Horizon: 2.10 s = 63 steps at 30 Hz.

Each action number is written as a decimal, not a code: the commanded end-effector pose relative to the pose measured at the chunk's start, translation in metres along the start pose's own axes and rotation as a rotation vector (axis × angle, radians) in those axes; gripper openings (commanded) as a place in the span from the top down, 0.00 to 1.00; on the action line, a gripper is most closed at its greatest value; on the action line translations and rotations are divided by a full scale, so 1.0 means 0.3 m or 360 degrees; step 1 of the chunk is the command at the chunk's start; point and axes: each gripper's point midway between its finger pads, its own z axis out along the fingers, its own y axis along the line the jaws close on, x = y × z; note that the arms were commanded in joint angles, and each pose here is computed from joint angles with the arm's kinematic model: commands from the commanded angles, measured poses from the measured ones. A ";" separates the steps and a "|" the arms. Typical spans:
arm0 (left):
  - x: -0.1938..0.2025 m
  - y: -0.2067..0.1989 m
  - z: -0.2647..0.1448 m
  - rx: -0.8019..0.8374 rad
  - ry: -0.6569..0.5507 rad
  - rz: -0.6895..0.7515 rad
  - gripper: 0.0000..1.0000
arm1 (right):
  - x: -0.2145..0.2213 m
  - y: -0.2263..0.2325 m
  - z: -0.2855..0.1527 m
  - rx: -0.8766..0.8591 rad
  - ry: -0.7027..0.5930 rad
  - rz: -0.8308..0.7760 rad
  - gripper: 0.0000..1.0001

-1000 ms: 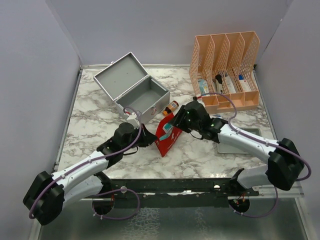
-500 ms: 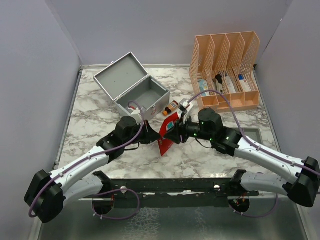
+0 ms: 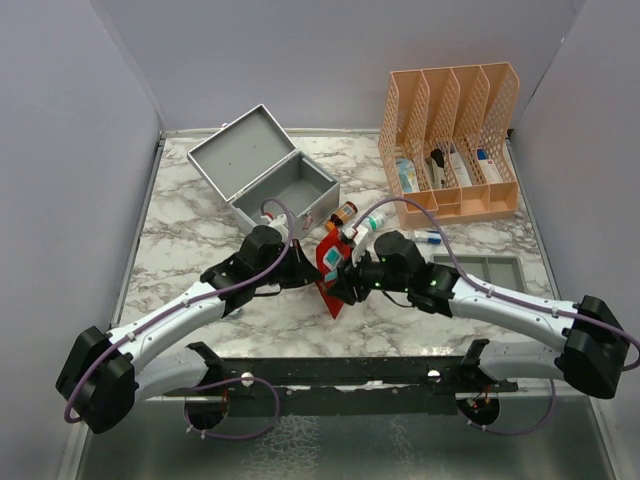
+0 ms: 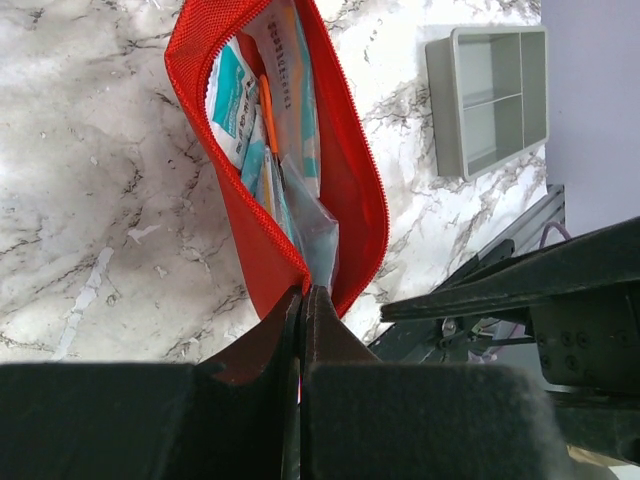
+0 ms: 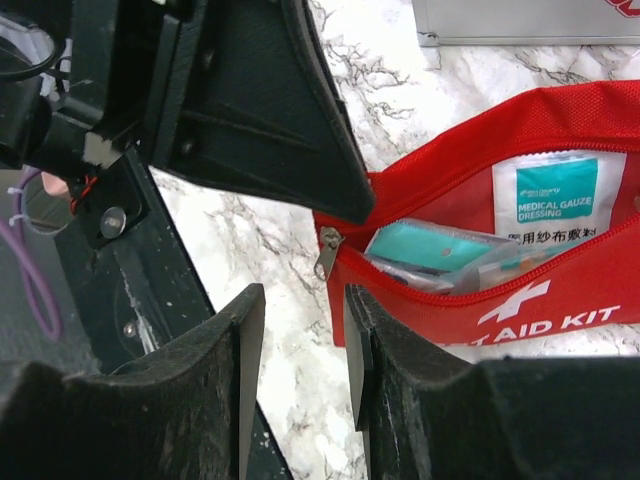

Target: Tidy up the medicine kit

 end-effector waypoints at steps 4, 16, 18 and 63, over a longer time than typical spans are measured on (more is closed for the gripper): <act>-0.015 -0.051 -0.014 0.0061 0.0021 -0.0007 1.00 | -0.025 -0.023 0.072 0.0024 -0.0069 -0.0033 0.62; -0.024 -0.086 -0.034 0.0127 0.0011 0.0035 1.00 | -0.022 -0.040 0.113 0.0047 -0.0080 0.0017 0.64; -0.027 -0.091 -0.039 0.0141 0.0004 0.0052 1.00 | -0.021 -0.034 0.117 0.0029 -0.0077 0.0019 0.64; -0.036 -0.116 -0.069 0.0212 0.0001 0.0334 1.00 | -0.049 0.027 -0.027 -0.0020 -0.0229 0.0237 0.63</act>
